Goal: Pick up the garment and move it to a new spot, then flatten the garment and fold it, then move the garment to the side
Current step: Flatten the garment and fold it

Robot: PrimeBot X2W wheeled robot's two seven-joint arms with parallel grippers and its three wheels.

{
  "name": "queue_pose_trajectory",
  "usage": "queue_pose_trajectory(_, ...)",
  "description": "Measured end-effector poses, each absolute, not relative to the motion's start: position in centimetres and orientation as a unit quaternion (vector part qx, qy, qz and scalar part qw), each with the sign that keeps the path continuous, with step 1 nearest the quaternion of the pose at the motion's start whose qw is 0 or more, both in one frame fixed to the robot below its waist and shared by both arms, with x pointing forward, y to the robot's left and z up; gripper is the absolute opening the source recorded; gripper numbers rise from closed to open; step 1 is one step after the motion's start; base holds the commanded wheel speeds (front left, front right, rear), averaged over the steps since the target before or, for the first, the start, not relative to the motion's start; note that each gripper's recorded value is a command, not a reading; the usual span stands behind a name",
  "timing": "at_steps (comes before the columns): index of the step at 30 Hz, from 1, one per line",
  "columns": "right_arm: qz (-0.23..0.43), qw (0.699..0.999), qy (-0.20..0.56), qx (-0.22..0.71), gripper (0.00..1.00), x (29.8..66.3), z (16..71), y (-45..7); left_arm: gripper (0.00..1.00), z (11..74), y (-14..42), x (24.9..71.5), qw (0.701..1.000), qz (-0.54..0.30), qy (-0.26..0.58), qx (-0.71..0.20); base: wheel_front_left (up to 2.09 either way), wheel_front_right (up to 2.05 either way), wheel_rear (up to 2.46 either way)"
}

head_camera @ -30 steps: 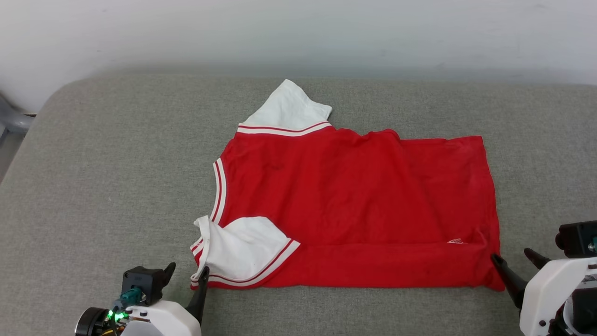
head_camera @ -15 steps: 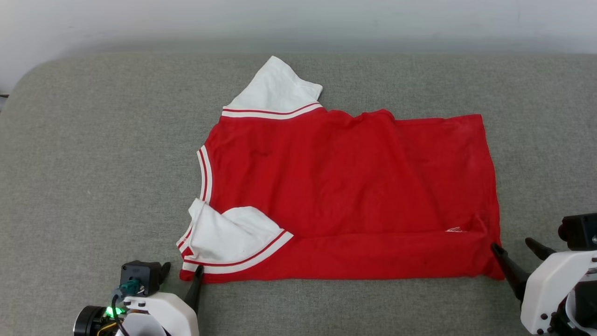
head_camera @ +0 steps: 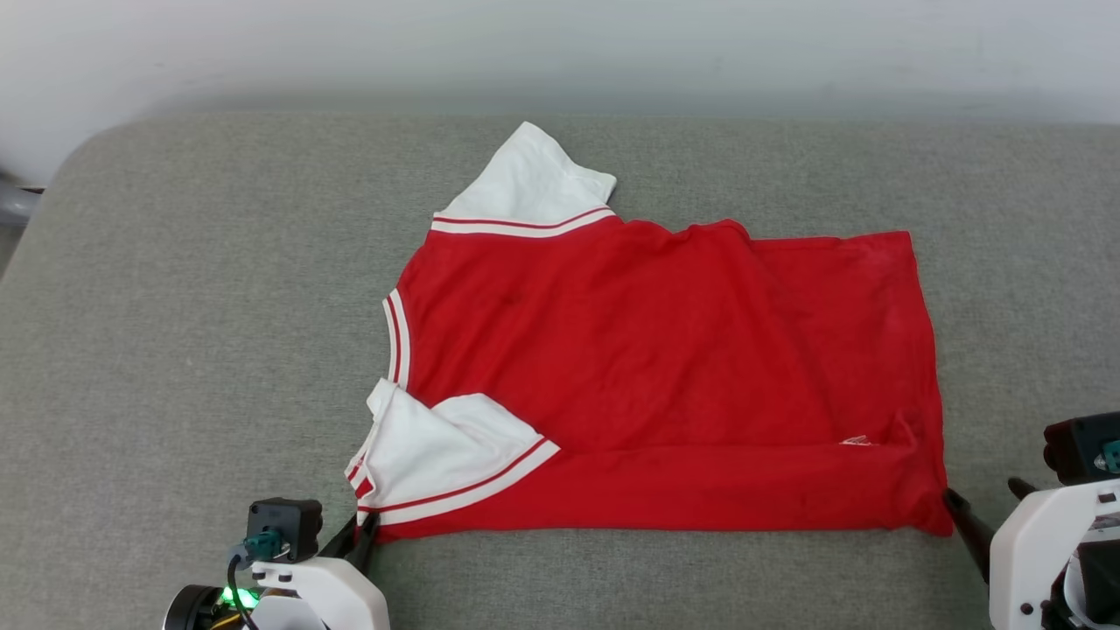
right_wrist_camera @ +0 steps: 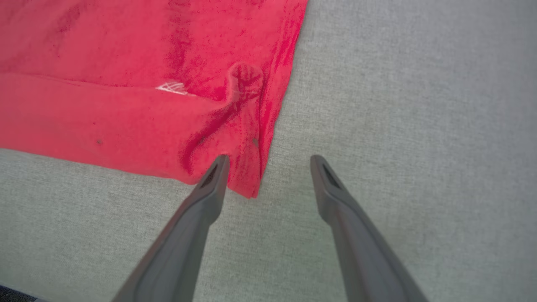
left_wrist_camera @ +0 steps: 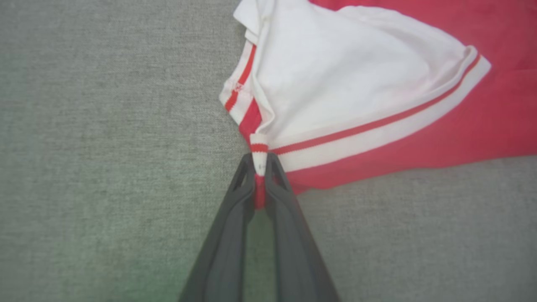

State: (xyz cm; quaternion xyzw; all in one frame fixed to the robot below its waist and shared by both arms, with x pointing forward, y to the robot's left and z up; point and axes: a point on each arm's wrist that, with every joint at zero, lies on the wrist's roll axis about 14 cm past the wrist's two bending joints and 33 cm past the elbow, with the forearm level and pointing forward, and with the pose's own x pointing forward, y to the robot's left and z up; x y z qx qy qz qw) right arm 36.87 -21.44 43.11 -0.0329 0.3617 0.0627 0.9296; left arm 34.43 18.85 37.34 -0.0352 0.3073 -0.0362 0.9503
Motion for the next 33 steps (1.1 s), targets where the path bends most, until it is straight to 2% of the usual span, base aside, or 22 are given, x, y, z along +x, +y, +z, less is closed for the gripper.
queue_pose_trajectory(9, 0.073, 0.913, 0.4, -0.02, 1.0, 37.2, 40.7, -20.5, 0.0, 40.4, 19.1, 34.8, 0.968, -0.032, 0.245, -0.038, 0.0, 0.0, 0.0)
queue_pose_trajectory(21, 0.071, 0.881, 0.466, -0.028, 1.0, 37.2, 37.0, -19.9, 0.0, 41.2, 19.0, 35.1, 0.972, -0.036, 0.229, -0.033, 0.0, 0.0, 0.0)
queue_pose_trajectory(22, 0.07, 0.879, 0.471, -0.028, 0.98, 37.1, 36.7, -19.9, 0.0, 41.1, 19.1, 35.1, 0.972, -0.036, 0.23, -0.033, 0.0, 0.0, 0.0)
queue_pose_trajectory(23, 0.068, 0.877, 0.474, -0.025, 0.44, 37.1, 36.5, -19.9, 0.0, 41.1, 19.1, 35.1, 0.972, -0.036, 0.23, -0.033, 0.0, 0.0, 0.0)
queue_pose_trajectory(24, 0.065, 0.877, 0.476, -0.021, 0.05, 37.0, 36.4, -20.0, 0.0, 41.1, 19.1, 35.0, 0.972, -0.036, 0.231, -0.033, 0.0, 0.0, 0.0)
queue_pose_trajectory(25, 0.063, 0.876, 0.478, -0.018, 0.0, 37.0, 36.2, -20.0, 0.0, 41.1, 19.1, 35.0, 0.972, -0.037, 0.231, -0.032, 0.0, 0.0, 0.0)
queue_pose_trajectory(33, 0.051, 0.883, 0.466, -0.01, 0.0, 36.7, 36.9, -20.6, 0.0, 41.3, 19.1, 34.3, 0.972, -0.042, 0.231, -0.028, 0.0, 0.0, 0.0)
